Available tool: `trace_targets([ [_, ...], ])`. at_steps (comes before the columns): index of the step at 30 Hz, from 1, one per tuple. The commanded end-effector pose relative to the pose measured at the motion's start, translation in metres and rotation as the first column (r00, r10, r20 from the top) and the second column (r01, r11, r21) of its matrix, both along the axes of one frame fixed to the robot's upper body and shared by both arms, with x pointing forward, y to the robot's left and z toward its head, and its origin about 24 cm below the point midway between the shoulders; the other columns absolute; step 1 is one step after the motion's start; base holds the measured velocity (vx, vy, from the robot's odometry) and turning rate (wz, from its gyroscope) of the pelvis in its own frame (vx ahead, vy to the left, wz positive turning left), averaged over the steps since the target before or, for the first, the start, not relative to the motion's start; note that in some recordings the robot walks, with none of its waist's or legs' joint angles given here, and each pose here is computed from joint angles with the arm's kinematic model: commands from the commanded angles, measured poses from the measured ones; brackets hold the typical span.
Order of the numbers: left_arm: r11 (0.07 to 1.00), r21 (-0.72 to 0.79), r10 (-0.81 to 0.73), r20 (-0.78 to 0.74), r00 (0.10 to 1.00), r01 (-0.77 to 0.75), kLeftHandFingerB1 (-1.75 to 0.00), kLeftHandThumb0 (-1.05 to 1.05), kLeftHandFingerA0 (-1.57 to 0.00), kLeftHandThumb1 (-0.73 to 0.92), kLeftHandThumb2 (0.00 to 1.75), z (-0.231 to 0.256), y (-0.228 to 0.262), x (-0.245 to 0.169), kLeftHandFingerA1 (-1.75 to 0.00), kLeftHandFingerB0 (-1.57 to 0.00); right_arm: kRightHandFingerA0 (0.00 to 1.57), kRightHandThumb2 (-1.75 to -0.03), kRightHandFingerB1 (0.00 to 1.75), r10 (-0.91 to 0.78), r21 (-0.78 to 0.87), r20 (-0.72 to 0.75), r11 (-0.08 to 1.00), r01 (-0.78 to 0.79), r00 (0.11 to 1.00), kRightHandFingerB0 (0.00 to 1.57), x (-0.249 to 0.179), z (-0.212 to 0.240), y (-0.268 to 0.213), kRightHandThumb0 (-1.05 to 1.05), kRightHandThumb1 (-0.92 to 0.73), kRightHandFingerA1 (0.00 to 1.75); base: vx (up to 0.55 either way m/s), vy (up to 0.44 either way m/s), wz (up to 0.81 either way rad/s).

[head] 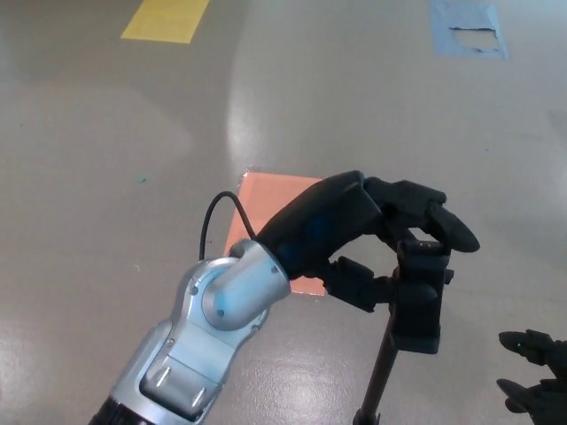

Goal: The robot uses its left hand to grab the top of a phone stand kept on the floor and rotates it anti-clockwise

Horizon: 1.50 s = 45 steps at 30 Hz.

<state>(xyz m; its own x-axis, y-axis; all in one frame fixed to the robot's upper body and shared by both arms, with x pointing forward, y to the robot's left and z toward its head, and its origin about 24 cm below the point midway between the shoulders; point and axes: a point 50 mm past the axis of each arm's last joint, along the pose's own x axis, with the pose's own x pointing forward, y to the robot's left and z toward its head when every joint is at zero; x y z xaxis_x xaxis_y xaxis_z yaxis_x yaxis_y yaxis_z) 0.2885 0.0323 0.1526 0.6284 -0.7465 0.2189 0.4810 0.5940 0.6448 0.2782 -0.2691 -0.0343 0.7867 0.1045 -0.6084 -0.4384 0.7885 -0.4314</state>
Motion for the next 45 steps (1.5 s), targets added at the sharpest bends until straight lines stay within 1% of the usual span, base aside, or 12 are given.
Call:
trace_targets([
  [1,0.962,-0.263,-0.142,-0.714,0.686,-0.074,-0.52,-0.22,-1.13,0.63,0.61,-0.027,0.008,0.015,-0.58,-0.93,0.54,-0.63,0.21,-0.032,-0.009,-0.02,0.999,0.032,0.999,0.0,0.006,0.007,-0.007,-0.51,-0.78,0.42,0.0,0.0,0.0],
  [2,0.956,-0.273,-0.143,-0.747,0.649,-0.104,-0.53,-0.22,-1.14,0.64,0.61,-0.027,0.008,0.017,-0.59,-0.93,0.54,-0.66,0.17,-0.031,-0.013,-0.018,0.999,0.031,0.999,0.02,0.006,0.007,-0.007,-0.49,-0.77,0.43,0.0,0.0,0.0],
  [4,0.948,-0.288,-0.152,-0.782,0.604,-0.135,-0.54,-0.21,-1.13,0.65,0.61,-0.028,0.009,0.018,-0.61,-0.92,0.55,-0.66,0.18,-0.038,-0.012,-0.02,0.999,0.038,0.999,0.04,0.006,0.006,-0.007,-0.5,-0.77,0.43,0.0,0.0,0.0],
  [14,0.932,-0.303,-0.169,-0.847,0.504,-0.197,-0.55,-0.2,-1.12,0.7,0.62,-0.032,0.012,0.024,-0.68,-0.87,0.55,-0.66,0.18,-0.02,-0.019,-0.012,1.0,0.02,1.0,0.06,0.008,0.009,-0.007,-0.49,-0.78,0.42,0.0,0.0,0.0],
  [19,0.917,-0.31,-0.178,-0.88,0.44,-0.25,-0.55,-0.19,-1.14,0.71,0.62,-0.033,0.014,0.028,-0.75,-0.9,0.54,-0.66,0.18,-0.014,-0.013,-0.007,1.0,0.014,1.0,0.06,0.009,0.01,-0.006,-0.51,-0.77,0.43,0.0,0.0,0.0],
  [22,0.91,-0.305,-0.176,-0.897,0.406,-0.28,-0.55,-0.19,-1.15,0.72,0.62,-0.033,0.015,0.029,-0.76,-0.9,0.53,-0.66,0.18,-0.018,0.006,-0.004,1.0,0.018,1.0,0.06,0.01,0.011,-0.006,-0.5,-0.77,0.44,0.0,0.0,0.0],
  [25,0.908,-0.306,-0.179,-0.901,0.395,-0.285,-0.55,-0.19,-1.14,0.72,0.62,-0.033,0.016,0.03,-0.77,-0.9,0.53,-0.66,0.18,-0.024,0.017,-0.003,1.0,0.024,1.0,0.06,0.01,0.011,-0.006,-0.5,-0.76,0.44,0.0,0.0,0.0],
  [26,0.907,-0.307,-0.182,-0.904,0.388,-0.29,-0.55,-0.19,-1.14,0.71,0.61,-0.033,0.016,0.03,-0.78,-0.9,0.55,-0.63,0.25,-0.024,0.015,-0.005,1.0,0.024,1.0,0.03,0.01,0.011,-0.006,-0.52,-0.78,0.42,0.0,0.0,0.0],
  [27,0.905,-0.308,-0.185,-0.907,0.378,-0.295,-0.55,-0.19,-1.14,0.71,0.61,-0.033,0.016,0.03,-0.78,-0.9,0.55,-0.63,0.25,-0.024,0.012,-0.006,1.0,0.024,1.0,0.03,0.011,0.011,-0.006,-0.52,-0.78,0.42,0.0,0.0,0.0],
  [28,0.904,-0.306,-0.184,-0.908,0.376,-0.298,-0.55,-0.18,-1.13,0.72,0.62,-0.033,0.016,0.03,-0.79,-0.88,0.55,-0.66,0.18,-0.022,0.013,-0.006,1.0,0.022,1.0,0.06,0.011,0.012,-0.005,-0.5,-0.77,0.44,0.0,0.0,0.0],
  [37,0.906,-0.288,-0.167,-0.916,0.366,-0.309,-0.55,-0.19,-1.12,0.73,0.62,-0.033,0.017,0.028,-0.81,-0.88,0.53,-0.66,0.18,-0.008,0.0,-0.013,1.0,0.008,1.0,0.06,0.012,0.012,-0.004,-0.5,-0.78,0.43,0.0,0.0,0.0],
  [45,0.901,-0.29,-0.188,-0.932,0.309,-0.324,-0.57,-0.19,-1.14,0.73,0.62,-0.035,0.016,0.028,-0.77,-0.89,0.53,-0.66,0.18,-0.001,0.002,-0.013,1.0,0.001,1.0,0.05,0.012,0.012,-0.002,-0.51,-0.78,0.43,0.0,0.0,0.0],
])
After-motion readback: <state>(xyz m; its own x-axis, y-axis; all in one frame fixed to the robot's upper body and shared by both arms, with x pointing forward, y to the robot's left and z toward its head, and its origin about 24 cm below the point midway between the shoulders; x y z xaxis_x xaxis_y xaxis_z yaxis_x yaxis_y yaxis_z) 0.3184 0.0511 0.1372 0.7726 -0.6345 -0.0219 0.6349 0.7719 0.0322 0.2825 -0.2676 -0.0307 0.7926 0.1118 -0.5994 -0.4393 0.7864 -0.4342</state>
